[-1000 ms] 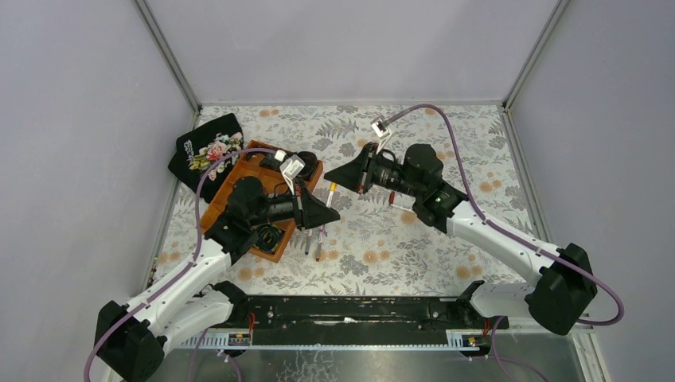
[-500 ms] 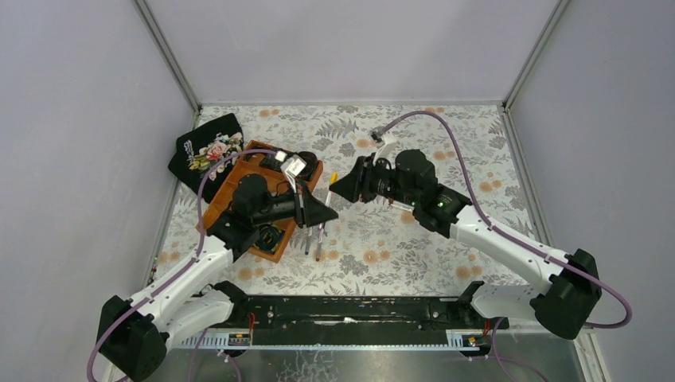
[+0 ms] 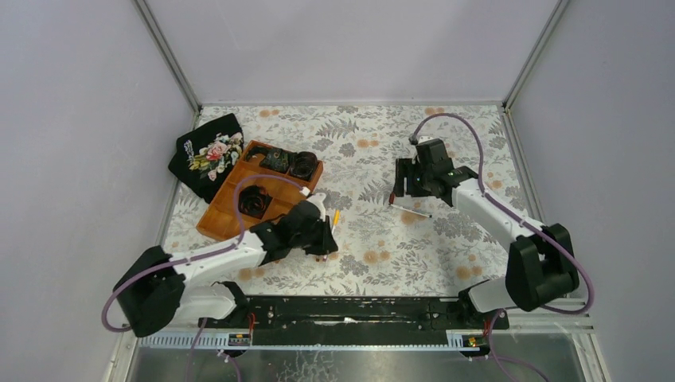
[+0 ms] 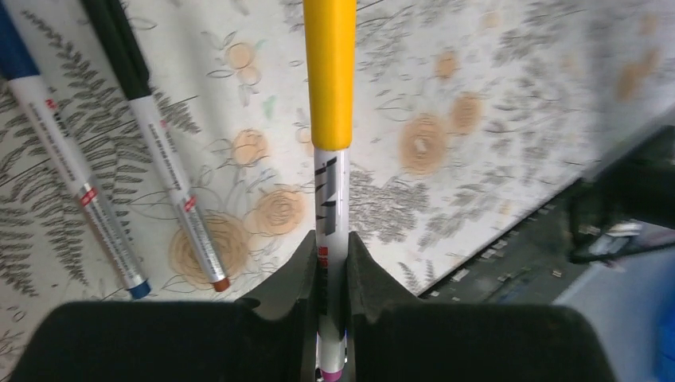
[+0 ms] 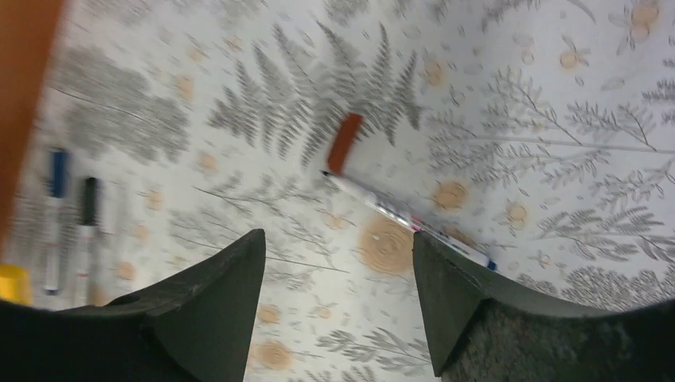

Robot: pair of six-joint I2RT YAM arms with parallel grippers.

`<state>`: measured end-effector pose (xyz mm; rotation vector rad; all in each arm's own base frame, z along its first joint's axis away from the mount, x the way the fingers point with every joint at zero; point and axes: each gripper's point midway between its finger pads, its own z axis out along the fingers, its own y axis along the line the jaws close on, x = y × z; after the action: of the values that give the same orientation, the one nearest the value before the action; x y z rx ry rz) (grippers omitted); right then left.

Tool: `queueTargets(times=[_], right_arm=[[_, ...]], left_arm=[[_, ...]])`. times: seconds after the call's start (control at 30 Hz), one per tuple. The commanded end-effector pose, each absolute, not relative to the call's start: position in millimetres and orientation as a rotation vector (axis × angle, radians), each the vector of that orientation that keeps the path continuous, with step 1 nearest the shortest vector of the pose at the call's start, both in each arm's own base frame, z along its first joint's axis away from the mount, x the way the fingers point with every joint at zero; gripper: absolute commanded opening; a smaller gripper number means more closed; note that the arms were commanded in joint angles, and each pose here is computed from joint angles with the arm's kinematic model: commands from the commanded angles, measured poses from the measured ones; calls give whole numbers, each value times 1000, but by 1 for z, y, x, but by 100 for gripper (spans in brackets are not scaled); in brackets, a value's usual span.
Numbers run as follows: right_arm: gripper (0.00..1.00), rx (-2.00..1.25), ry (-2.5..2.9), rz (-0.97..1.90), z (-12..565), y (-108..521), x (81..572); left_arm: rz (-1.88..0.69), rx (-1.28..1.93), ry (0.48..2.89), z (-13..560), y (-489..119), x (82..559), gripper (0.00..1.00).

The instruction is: Insert the pens into the pen caps

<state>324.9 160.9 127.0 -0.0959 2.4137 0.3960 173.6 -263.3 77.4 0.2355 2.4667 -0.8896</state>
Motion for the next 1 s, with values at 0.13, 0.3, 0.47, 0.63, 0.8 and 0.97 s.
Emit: queueTargets(times=[0.13, 0.3, 0.47, 0.63, 0.8, 0.97], right_arm=[[68, -355, 2621, 173, 72, 136, 316], [64, -446, 2653, 168, 58, 139, 318], [54, -523, 2661, 170, 49, 140, 320], [50, -560, 2672, 144, 35, 139, 325], [48, -583, 2683, 121, 24, 139, 330], [41, -621, 2702, 169, 15, 144, 324]], left_arm=[[-510, 267, 2549, 47, -264, 190, 8], [-346, 305, 2607, 23, -263, 188, 9], [-155, 302, 2648, 8, -249, 188, 10], [-116, 321, 2665, 3, -247, 184, 18], [-107, 319, 2672, 2, -245, 181, 25], [-110, 296, 2666, 4, -243, 181, 26]])
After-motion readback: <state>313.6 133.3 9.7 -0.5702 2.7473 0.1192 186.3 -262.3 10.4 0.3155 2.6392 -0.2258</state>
